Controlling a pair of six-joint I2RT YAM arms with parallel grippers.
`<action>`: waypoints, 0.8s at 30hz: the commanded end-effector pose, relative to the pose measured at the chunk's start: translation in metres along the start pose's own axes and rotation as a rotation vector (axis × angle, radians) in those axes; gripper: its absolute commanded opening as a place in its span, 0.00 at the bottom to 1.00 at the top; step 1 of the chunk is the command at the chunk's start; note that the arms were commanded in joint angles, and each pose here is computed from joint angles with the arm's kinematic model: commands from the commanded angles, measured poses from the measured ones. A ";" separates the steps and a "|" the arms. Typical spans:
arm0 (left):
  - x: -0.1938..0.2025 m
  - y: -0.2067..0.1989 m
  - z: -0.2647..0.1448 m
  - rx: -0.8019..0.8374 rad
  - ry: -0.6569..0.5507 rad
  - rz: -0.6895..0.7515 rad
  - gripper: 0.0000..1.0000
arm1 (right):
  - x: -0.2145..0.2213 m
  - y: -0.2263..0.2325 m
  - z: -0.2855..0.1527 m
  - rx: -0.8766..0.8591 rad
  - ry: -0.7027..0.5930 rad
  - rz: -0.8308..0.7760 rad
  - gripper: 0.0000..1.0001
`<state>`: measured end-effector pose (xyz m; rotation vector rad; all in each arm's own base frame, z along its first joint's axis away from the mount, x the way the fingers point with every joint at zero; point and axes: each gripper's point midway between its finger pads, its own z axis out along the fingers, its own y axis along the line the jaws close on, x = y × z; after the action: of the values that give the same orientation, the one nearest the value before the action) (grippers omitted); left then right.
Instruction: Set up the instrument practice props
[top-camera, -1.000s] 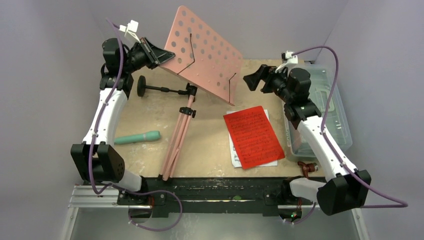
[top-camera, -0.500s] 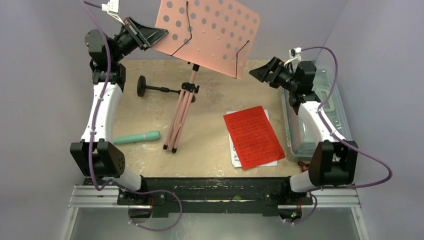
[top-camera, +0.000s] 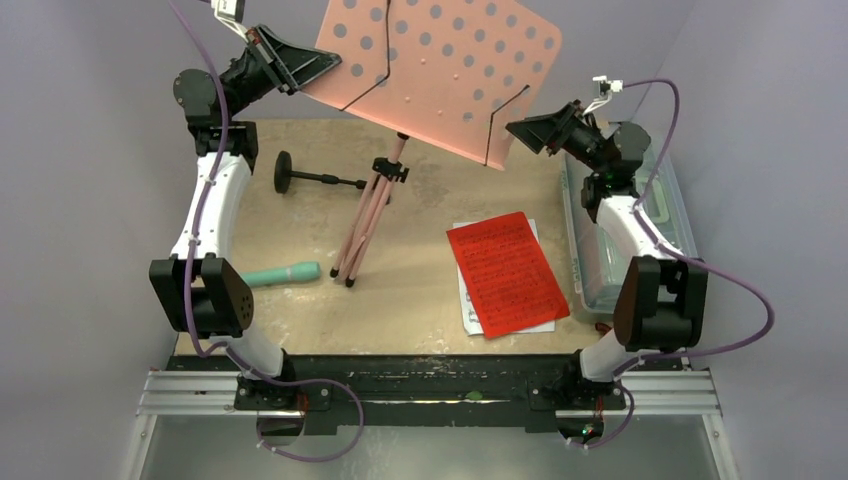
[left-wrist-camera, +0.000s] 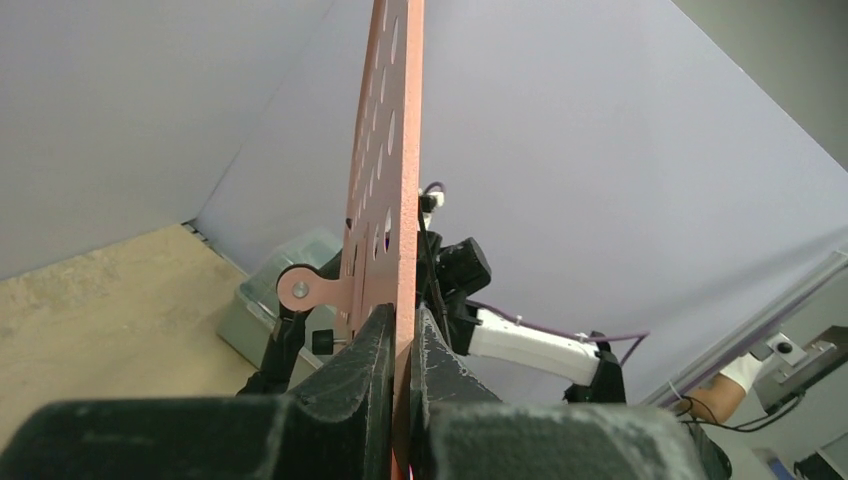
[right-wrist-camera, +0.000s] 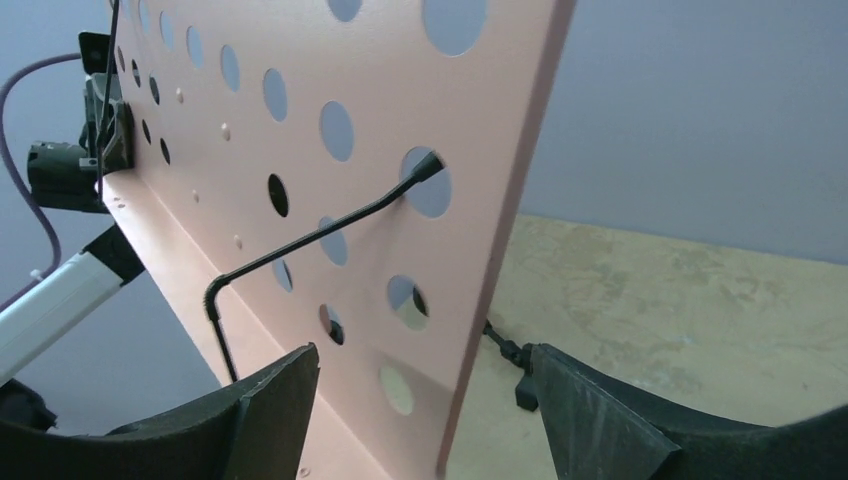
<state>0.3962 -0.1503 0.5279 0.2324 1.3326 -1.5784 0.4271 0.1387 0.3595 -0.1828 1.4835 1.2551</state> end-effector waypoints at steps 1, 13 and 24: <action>-0.039 -0.115 -0.002 0.239 -0.172 0.153 0.00 | -0.006 0.028 0.001 -0.181 -0.032 -0.065 0.77; -0.039 -0.114 -0.003 0.266 -0.179 0.139 0.00 | 0.001 0.084 -0.020 -0.489 -0.076 -0.041 0.27; -0.044 -0.084 0.003 0.167 -0.192 0.192 0.00 | -0.055 0.130 -0.019 -0.385 -0.199 -0.216 0.00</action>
<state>0.3822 -0.1433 0.5328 0.3040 1.3082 -1.6132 0.3692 0.1514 0.4051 -0.3331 1.2362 1.5575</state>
